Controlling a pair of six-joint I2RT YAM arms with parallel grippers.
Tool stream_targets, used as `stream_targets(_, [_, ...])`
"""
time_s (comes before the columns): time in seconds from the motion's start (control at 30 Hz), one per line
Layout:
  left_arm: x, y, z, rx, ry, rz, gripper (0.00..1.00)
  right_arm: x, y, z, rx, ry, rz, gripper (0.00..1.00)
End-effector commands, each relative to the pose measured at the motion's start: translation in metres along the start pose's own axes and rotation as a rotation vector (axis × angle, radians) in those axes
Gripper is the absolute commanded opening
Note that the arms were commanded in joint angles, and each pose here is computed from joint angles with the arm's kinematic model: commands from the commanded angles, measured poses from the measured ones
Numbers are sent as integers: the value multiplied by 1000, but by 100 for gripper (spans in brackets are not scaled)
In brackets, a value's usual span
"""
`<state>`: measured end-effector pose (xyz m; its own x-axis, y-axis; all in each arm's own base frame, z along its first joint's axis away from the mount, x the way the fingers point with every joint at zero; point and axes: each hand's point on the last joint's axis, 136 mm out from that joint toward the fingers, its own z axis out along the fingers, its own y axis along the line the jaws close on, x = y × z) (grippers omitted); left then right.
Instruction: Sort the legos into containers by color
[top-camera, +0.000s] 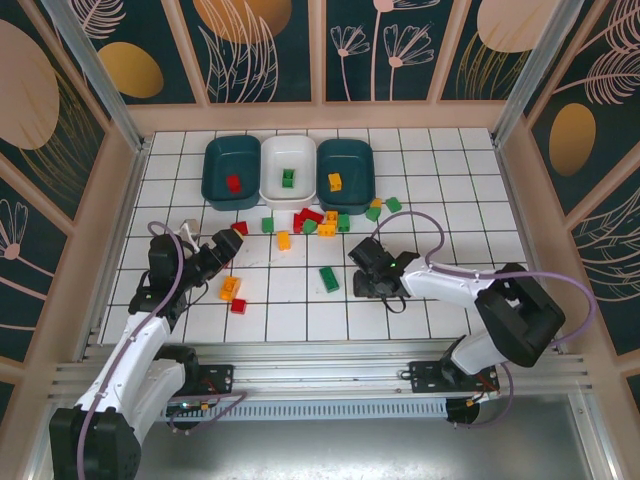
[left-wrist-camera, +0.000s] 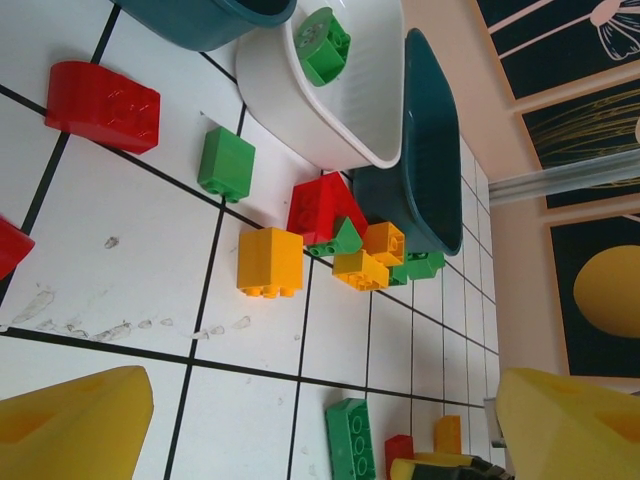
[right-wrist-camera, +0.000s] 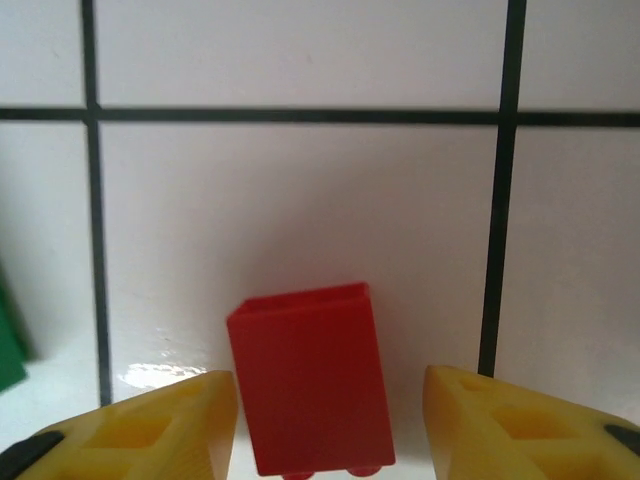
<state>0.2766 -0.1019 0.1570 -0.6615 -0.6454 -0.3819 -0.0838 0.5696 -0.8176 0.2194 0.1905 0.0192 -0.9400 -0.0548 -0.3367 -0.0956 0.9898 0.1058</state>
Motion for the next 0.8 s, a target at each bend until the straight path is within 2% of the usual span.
stream_targets(0.0, [-4, -10, -2, 17, 4, 39, 89, 3, -2, 5, 5, 10, 3, 48])
stream_targets(0.2, [-5, -10, -2, 2, 5, 49, 89, -14, 3, 2, 18, -36, -18, 28])
stream_targets(0.27, [-8, -8, -4, -23, -6, 53, 88, -26, 9, -6, 13, -68, -21, 25])
stream_targets(0.37, [-20, 12, -7, -152, -61, 70, 88, -53, 26, -26, -18, -149, -24, 23])
stream_targets(0.43, [-27, 24, -6, -229, -87, 70, 90, -78, 50, -42, -76, -220, -34, 22])
stream_targets(0.6, [-42, 43, 7, -277, -72, 17, 92, -134, 136, -63, -224, -347, -128, 19])
stream_targets(0.77, [-52, 77, 9, -309, -87, -124, 96, -189, 218, -66, -378, -443, -198, 18])
